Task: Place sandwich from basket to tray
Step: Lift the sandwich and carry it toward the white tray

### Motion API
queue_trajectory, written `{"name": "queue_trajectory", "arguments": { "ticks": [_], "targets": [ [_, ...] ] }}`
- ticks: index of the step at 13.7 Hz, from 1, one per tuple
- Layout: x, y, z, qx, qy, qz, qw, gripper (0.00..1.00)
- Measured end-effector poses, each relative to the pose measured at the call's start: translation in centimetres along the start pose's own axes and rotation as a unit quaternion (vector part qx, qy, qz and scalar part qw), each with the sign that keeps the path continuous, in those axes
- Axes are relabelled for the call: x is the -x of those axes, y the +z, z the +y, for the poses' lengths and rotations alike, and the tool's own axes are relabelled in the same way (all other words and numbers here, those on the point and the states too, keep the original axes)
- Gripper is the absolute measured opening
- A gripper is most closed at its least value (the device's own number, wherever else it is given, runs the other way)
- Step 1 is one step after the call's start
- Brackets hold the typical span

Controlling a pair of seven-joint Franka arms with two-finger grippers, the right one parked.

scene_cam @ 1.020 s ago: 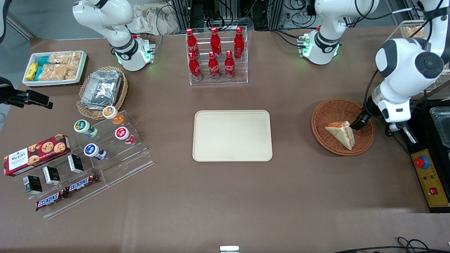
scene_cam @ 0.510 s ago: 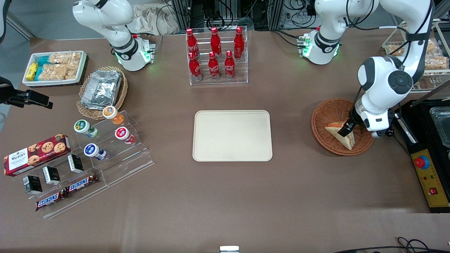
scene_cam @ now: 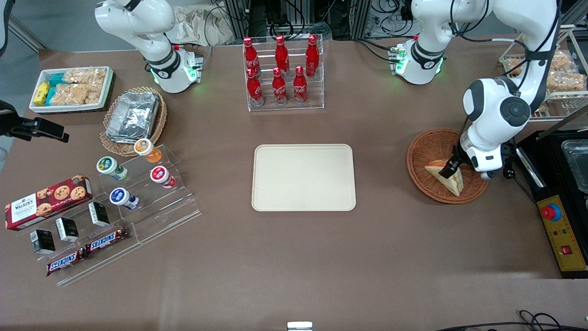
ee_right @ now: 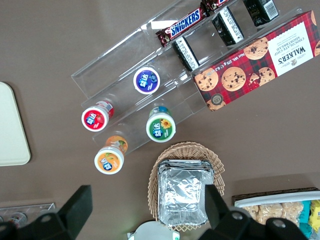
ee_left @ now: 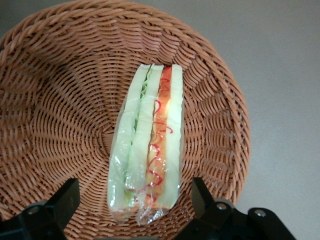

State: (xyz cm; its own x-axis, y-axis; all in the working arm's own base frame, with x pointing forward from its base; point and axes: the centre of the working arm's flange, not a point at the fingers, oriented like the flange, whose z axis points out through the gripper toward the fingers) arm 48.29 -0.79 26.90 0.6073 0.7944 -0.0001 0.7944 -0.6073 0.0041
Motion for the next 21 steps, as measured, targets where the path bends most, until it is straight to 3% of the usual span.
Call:
{"name": "queue_trajectory", "arguments": {
  "ticks": [2, 7, 8, 12, 14, 15, 19, 21],
  "targets": [
    [-0.1, 1.0, 0.0, 0.002, 0.000, 0.002, 1.0000, 0.96],
    [-0.7, 2.6, -0.2, 0.004, 0.001, 0.006, 1.0000, 0.43],
    [-0.7, 2.5, -0.2, 0.005, 0.003, 0.007, 1.0000, 0.39],
    [-1.0, 0.7, 0.3, 0.014, 0.028, 0.014, 0.9994, 0.36],
    [-1.2, -2.3, 0.8, 0.008, 0.041, 0.009, 0.9991, 0.27],
    [-1.4, -4.4, 1.2, 0.005, 0.050, 0.006, 0.9987, 0.22],
    [-1.2, -14.8, 3.8, -0.018, 0.090, -0.010, 0.9957, 0.21],
    [0.8, -20.7, 6.6, -0.024, 0.121, -0.009, 0.9923, 0.21]
  ]
}}
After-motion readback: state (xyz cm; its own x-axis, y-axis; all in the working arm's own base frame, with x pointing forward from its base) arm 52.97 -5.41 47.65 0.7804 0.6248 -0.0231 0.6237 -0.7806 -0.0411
